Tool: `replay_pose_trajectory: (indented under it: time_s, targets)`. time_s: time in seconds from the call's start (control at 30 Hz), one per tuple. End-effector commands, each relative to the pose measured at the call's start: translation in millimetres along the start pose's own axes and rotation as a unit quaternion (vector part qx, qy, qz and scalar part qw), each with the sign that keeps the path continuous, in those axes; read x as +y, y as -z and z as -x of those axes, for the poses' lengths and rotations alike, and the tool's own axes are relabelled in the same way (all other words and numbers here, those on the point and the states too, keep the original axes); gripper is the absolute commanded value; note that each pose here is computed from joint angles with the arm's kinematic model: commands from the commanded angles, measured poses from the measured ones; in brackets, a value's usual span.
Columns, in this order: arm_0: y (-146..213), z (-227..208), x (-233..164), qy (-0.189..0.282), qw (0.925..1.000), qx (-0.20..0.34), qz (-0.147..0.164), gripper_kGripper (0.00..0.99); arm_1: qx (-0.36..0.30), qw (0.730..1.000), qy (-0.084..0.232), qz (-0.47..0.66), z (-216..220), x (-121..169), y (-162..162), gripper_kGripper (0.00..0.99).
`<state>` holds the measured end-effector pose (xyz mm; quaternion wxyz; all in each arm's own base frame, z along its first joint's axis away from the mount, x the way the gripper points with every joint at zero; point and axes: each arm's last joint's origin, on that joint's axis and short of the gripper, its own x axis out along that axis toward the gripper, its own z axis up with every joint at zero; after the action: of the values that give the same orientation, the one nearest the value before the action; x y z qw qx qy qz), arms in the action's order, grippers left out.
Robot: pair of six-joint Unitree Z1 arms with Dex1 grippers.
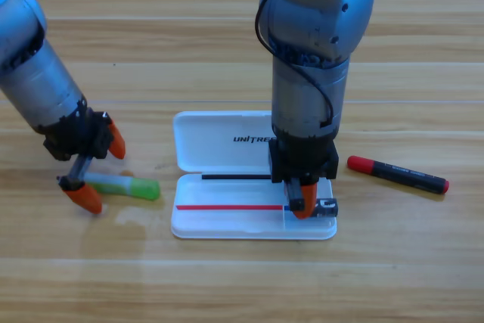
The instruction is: Clean up eraser and pencils
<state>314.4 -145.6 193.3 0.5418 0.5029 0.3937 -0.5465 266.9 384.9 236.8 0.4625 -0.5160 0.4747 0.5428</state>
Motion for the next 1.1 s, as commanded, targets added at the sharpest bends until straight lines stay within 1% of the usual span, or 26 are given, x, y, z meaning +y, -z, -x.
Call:
replay_pose_trajectory:
  time_s: [0.03,0.23,0.33,0.43,0.6,0.67,0.73,0.87,0.93,1.1]
  targets:
    - [-15,-21,-6,0.02,0.9995,0.019,-0.012,0.902,0.038,0.999,-0.025,-0.016,-36,-25,10,0.0]
    - [-23,-23,-8,0.022,0.9995,0.019,-0.016,0.902,0.035,0.999,-0.024,-0.012,-40,-29,7,0.0]
    - [-28,-25,-8,0.023,0.9994,0.019,-0.016,0.884,0.034,0.999,-0.024,-0.011,-40,-30,6,0.0]
    - [-31,-27,-9,0.025,0.9994,0.018,-0.014,0.816,0.029,0.999,-0.02,-0.011,-37,-31,5,0.0]
    - [-31,-27,-9,0.025,0.9995,0.018,-0.011,0.64,0.028,0.999,-0.016,-0.008,-39,-33,2,0.0]
    - [-31,-25,-8,0.022,0.9995,0.018,-0.011,0.591,0.03,0.999,-0.018,-0.008,-42,-34,2,0.0]
    - [-31,-24,-8,0.02,0.9996,0.018,-0.011,0.561,0.031,0.999,-0.019,-0.008,-43,-34,2,0.0]
    - [-30,-23,-9,0.016,0.9995,0.025,-0.011,0.558,0.03,0.999,-0.02,-0.009,-44,-34,2,0.0]
    - [-30,-21,-9,0.013,0.9994,0.029,-0.011,0.48,0.032,0.999,-0.02,-0.009,-45,-34,2,0.0]
    - [-29,-18,-10,0.008,0.9994,0.032,-0.012,0.449,0.032,0.999,-0.021,-0.011,-44,-34,2,0.0]
